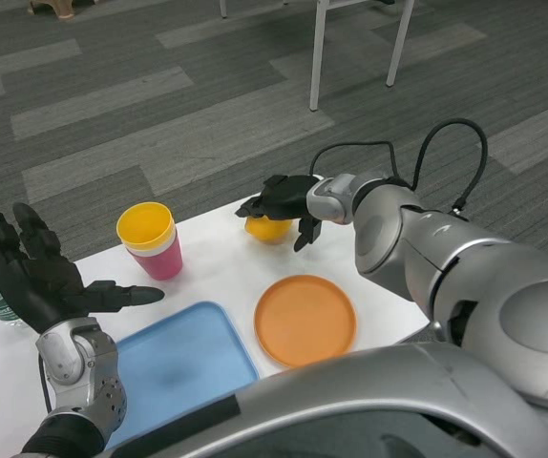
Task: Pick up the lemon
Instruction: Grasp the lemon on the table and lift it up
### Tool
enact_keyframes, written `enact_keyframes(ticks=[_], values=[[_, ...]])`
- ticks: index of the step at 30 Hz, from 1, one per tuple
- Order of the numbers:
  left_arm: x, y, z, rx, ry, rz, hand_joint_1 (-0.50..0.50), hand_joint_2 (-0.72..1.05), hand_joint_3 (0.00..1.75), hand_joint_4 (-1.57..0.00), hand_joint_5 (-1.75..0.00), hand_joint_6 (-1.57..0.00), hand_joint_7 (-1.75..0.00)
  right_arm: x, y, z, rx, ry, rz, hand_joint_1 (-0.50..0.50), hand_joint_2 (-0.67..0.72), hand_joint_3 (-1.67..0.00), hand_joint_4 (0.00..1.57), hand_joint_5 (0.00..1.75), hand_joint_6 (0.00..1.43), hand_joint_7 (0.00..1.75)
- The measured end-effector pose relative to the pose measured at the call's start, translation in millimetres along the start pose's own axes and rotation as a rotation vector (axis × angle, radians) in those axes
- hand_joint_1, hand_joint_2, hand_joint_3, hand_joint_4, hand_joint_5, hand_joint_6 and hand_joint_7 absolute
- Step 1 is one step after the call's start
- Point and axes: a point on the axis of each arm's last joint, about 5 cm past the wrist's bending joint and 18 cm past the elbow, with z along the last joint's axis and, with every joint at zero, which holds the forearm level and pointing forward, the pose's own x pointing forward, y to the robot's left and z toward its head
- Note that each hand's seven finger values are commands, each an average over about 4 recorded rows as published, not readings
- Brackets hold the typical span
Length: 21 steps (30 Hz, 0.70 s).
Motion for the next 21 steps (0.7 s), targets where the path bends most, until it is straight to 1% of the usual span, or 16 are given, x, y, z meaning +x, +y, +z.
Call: enact_keyframes(ticks=[4, 9, 11, 14, 15, 16, 17, 18, 19, 20, 21], values=[[-0.2, 0.2, 0.0, 0.0, 0.0, 0.001, -0.5, -0.72, 0.09, 0.0, 0.0, 0.0, -0.07, 0.0, 0.0, 0.0, 0.0, 0.0, 0.0, -0.17, -0.54, -0.63, 0.0, 0.95, 0.0, 0.3], [-0.3, 0.1, -0.1, 0.0, 0.0, 0.001, -0.5, -0.72, 0.09, 0.0, 0.0, 0.0, -0.07, 0.0, 0.0, 0.0, 0.0, 0.0, 0.0, -0.17, -0.54, -0.71, 0.01, 1.21, 0.0, 0.38], [-0.3, 0.1, 0.0, -0.001, -0.003, 0.001, -0.5, -0.72, 0.09, 0.0, 0.0, 0.0, -0.07, 0.0, 0.0, 0.0, 0.0, 0.001, 0.002, -0.17, -0.54, -0.71, 0.01, 1.26, 0.0, 0.47], [-0.4, 0.2, 0.1, -0.002, -0.005, 0.001, -0.5, -0.72, 0.09, 0.0, 0.0, 0.0, -0.07, -0.1, -0.1, -0.3, -0.001, 0.004, 0.009, -0.17, -0.54, -0.71, 0.0, 1.31, 0.0, 0.7], [-0.5, 0.3, 0.1, -0.002, -0.005, 0.002, -0.5, -0.72, 0.09, 0.0, 0.0, 0.0, -0.07, -0.3, -0.3, -0.5, -0.002, 0.006, 0.012, -0.17, -0.54, -0.77, 0.0, 1.33, 0.0, 0.8], [-0.6, 0.4, 0.1, -0.002, -0.005, 0.002, -0.5, -0.72, 0.09, 0.0, 0.0, 0.0, -0.07, -0.4, -0.5, -0.8, -0.003, 0.008, 0.014, -0.17, -0.54, -0.83, 0.0, 1.36, 0.0, 0.87], [-0.9, 0.7, 0.1, -0.001, -0.005, 0.003, -0.5, -0.72, 0.09, 0.0, 0.0, 0.0, -0.07, -0.5, -0.7, -1.0, -0.005, 0.01, 0.017, -0.17, -0.53, -0.95, 0.01, 1.36, 0.01, 0.96], [-1.4, 1.1, 0.0, -0.001, -0.004, 0.005, -0.5, -0.72, 0.09, 0.0, 0.0, 0.0, -0.07, -0.6, -0.8, -1.2, -0.006, 0.011, 0.02, -0.17, -0.49, -1.09, 0.01, 1.36, 0.01, 1.08], [-2.2, 1.6, -0.1, 0.0, -0.002, 0.007, -0.5, -0.72, 0.09, 0.0, 0.0, 0.0, -0.07, -0.7, -0.8, -1.3, -0.006, 0.013, 0.024, -0.17, -0.46, -1.17, 0.01, 1.36, 0.02, 1.15], [-3.0, 2.2, -0.3, 0.001, 0.0, 0.01, -0.5, -0.72, 0.09, 0.0, 0.0, 0.0, -0.07, -0.8, -0.8, -1.3, -0.007, 0.014, 0.028, -0.18, -0.41, -1.29, 0.01, 1.36, 0.04, 1.22], [-3.8, 2.8, -0.5, 0.002, 0.002, 0.012, -0.5, -0.72, 0.09, 0.0, 0.0, 0.0, -0.07, -0.9, -0.7, -1.4, -0.007, 0.016, 0.031, -0.2, -0.38, -1.35, 0.01, 1.36, 0.04, 1.26]])
